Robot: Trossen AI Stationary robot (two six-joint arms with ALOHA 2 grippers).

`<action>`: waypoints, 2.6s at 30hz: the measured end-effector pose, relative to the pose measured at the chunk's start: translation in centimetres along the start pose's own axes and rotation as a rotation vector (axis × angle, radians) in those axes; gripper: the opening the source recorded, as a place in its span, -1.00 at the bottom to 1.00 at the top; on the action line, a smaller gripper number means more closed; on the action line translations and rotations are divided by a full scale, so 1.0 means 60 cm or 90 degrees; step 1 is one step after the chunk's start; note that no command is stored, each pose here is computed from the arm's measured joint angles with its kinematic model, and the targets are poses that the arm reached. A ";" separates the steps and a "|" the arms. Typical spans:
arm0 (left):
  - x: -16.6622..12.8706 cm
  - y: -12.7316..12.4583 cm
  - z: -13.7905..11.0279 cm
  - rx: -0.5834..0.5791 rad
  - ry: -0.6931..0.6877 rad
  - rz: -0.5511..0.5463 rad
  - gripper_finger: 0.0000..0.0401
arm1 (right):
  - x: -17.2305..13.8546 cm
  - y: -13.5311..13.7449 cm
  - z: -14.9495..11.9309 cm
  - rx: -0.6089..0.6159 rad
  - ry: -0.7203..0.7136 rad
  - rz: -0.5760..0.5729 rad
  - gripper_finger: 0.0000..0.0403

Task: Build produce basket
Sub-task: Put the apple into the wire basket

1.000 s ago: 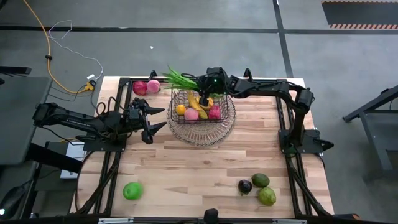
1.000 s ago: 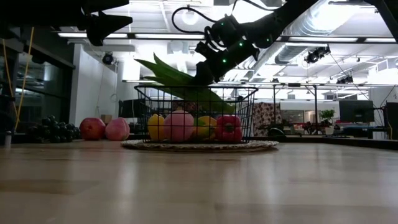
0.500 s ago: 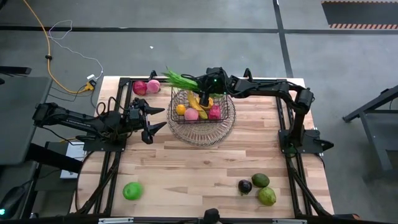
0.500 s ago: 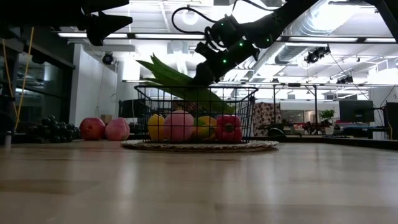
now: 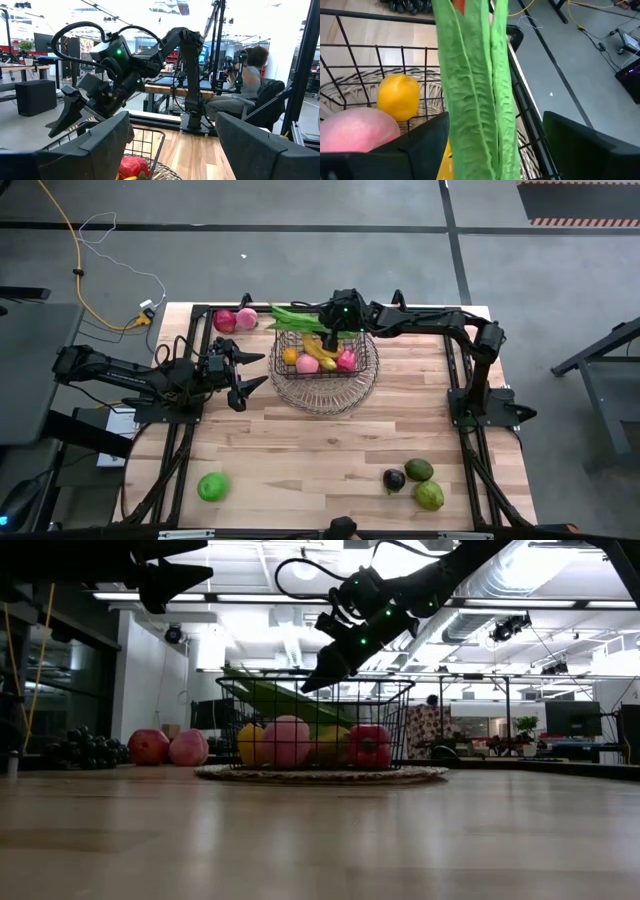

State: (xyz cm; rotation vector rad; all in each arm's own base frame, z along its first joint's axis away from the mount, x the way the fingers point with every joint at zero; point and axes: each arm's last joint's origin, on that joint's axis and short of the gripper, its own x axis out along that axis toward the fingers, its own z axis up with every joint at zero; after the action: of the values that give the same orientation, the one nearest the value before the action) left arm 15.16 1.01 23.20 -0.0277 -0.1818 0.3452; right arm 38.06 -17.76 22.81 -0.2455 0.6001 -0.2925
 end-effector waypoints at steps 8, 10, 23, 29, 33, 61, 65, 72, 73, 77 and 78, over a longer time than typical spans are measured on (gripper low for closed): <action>0.000 0.000 -0.001 0.001 0.003 0.000 0.42 | -0.044 -0.006 0.018 -0.005 0.014 0.008 0.56; 0.000 0.000 -0.001 0.002 0.004 0.000 0.42 | -0.064 -0.008 0.023 0.006 0.025 0.020 0.56; 0.000 0.000 -0.003 0.004 0.010 0.000 0.42 | -0.192 0.062 -0.069 0.111 -0.141 0.146 0.56; 0.000 0.000 -0.003 0.004 0.010 0.000 0.42 | -0.249 0.101 -0.112 0.182 -0.326 0.135 0.56; 0.000 0.000 -0.003 0.004 0.010 0.001 0.42 | -0.275 0.120 -0.123 0.207 -0.423 0.156 0.56; 0.000 -0.001 -0.003 0.027 0.011 -0.007 0.42 | -0.281 0.146 -0.128 0.192 -0.437 0.189 0.56; 0.000 -0.001 -0.003 0.020 0.010 -0.007 0.43 | -0.281 0.146 -0.128 0.194 -0.437 0.190 0.56; 0.001 -0.001 -0.007 0.006 0.025 -0.004 0.57 | -0.281 0.146 -0.128 0.194 -0.437 0.190 0.56; 0.001 -0.001 -0.008 0.003 0.029 -0.004 0.60 | -0.281 0.146 -0.128 0.194 -0.436 0.189 0.56; 0.009 -0.004 -0.003 -0.004 0.075 0.004 0.70 | -0.281 0.146 -0.128 0.194 -0.436 0.190 0.56; 0.012 -0.005 -0.001 -0.002 0.088 0.006 0.72 | -0.281 0.146 -0.128 0.194 -0.436 0.190 0.56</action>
State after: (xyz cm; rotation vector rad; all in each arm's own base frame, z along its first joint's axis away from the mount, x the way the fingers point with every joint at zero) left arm 15.93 0.99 23.31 -0.0557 -0.0453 0.3514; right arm 22.05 -4.98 22.66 0.0471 -0.0914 0.0009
